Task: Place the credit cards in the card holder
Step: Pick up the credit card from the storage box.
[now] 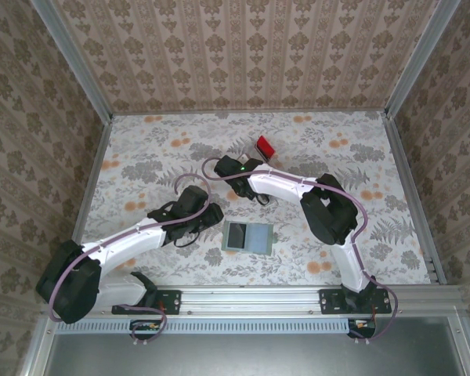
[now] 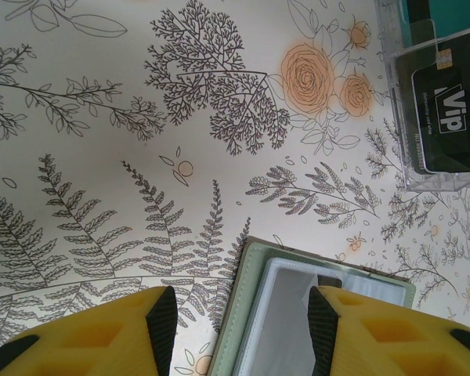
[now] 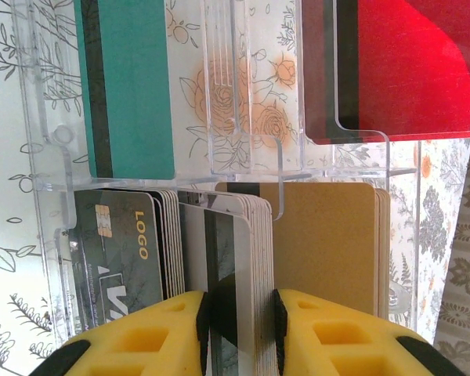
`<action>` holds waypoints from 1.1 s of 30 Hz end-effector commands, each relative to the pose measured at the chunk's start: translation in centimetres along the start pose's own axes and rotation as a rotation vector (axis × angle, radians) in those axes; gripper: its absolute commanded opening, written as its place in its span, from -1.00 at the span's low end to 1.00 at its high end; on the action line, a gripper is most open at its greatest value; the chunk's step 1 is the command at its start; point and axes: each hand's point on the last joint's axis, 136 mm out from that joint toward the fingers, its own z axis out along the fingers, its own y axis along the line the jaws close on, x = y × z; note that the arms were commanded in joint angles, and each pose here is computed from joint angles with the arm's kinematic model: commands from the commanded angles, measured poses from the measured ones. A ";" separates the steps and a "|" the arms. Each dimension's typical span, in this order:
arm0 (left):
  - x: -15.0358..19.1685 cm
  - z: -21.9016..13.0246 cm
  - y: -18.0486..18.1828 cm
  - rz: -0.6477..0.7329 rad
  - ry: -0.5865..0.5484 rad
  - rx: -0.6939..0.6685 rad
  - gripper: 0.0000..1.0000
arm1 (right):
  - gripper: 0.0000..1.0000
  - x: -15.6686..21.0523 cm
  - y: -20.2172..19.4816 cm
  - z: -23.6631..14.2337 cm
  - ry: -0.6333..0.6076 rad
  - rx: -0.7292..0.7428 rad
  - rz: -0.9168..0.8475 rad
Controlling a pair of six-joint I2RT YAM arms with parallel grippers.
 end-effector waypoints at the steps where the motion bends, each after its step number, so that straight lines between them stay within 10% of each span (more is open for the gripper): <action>1: -0.1 0.0 0.3 -0.015 -0.003 -0.002 0.02 | -0.39 -0.3 -2.7 -1.1 -0.023 0.061 0.014; 33: -0.1 0.7 0.0 -0.017 0.016 0.004 0.02 | -0.59 0.3 -4.7 -0.3 -0.006 0.088 0.020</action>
